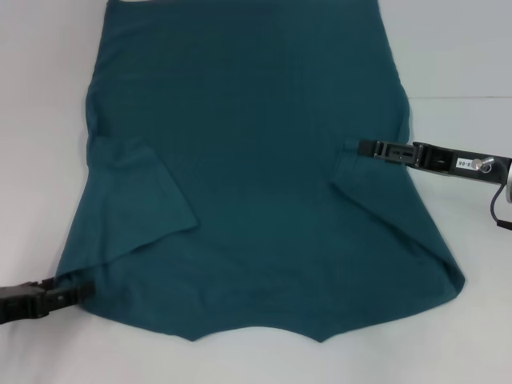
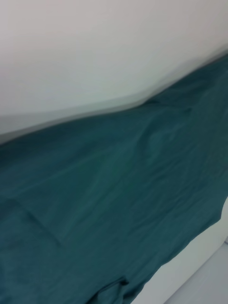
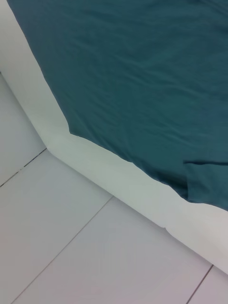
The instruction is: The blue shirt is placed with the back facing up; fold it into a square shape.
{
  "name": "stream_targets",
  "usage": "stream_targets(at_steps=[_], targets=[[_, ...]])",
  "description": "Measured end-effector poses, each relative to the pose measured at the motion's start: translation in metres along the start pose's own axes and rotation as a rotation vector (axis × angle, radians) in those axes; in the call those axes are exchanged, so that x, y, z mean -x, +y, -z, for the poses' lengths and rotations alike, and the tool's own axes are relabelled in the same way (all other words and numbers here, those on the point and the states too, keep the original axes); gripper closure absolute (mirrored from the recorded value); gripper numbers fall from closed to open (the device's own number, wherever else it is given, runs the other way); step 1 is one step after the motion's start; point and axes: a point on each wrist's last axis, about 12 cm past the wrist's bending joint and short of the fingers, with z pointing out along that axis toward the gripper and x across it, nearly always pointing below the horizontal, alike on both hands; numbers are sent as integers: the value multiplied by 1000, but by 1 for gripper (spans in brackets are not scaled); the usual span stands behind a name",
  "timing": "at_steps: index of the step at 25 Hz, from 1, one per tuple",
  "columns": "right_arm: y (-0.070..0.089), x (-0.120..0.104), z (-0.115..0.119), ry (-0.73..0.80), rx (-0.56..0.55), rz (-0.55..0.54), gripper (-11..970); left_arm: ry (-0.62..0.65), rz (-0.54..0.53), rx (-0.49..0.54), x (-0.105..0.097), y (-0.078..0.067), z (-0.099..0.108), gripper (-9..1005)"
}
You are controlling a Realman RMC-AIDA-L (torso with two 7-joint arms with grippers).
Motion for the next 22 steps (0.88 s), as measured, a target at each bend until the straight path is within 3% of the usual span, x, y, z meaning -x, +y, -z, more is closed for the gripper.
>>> stream_targets(at_steps=[22], targets=[[0,0,-1,-5,-4,-4,28,-6,-22,-12,14,-4,-14,287]])
